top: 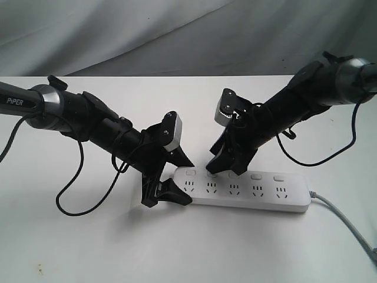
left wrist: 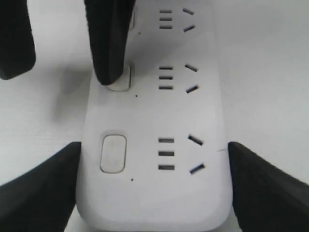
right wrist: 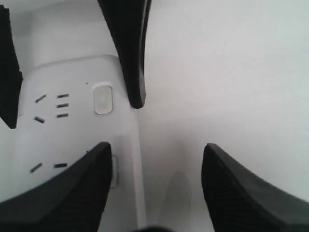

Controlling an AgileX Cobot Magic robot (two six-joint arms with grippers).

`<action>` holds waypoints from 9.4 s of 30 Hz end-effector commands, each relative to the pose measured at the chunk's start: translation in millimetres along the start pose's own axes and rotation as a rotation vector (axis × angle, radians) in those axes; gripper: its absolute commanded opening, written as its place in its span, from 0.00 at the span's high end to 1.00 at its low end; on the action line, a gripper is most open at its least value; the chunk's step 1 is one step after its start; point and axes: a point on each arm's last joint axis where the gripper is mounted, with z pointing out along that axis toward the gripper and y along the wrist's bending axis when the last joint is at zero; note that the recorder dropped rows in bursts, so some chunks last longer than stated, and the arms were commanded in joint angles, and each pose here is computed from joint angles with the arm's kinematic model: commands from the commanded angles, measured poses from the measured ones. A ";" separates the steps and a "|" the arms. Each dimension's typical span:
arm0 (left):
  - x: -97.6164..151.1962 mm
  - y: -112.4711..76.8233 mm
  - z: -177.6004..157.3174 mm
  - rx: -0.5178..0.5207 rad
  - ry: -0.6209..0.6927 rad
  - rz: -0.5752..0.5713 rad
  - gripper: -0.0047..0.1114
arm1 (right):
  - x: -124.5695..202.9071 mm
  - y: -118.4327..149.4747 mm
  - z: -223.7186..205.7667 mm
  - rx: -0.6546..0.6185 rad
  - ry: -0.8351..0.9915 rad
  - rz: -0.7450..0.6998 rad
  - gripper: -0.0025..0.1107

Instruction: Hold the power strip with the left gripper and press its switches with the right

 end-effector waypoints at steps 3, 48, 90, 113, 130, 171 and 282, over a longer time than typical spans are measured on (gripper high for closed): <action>-2.5 0.6 0.6 0.004 -0.007 0.010 0.96 | 13.0 -4.5 5.5 0.015 0.068 0.004 0.52; -2.5 0.6 0.6 0.004 -0.007 0.010 0.96 | 18.5 -0.2 -64.0 0.013 -0.145 -0.002 0.52; -2.5 0.6 0.6 0.004 -0.007 0.010 0.96 | 52.3 2.4 -26.3 0.066 -0.021 0.028 0.52; -2.5 0.6 0.6 0.004 -0.007 0.010 0.96 | 52.0 5.5 -8.9 0.100 0.097 0.025 0.52; -2.5 0.6 0.6 0.004 -0.007 0.010 0.96 | 73.2 0.3 -6.5 0.067 0.122 0.082 0.52; -2.5 0.6 0.6 0.004 -0.007 0.010 0.96 | 57.4 9.6 -80.0 0.151 -0.067 0.095 0.52; -2.5 0.6 0.6 0.004 -0.007 0.010 0.96 | 122.9 1.1 -79.5 0.162 0.095 0.235 0.52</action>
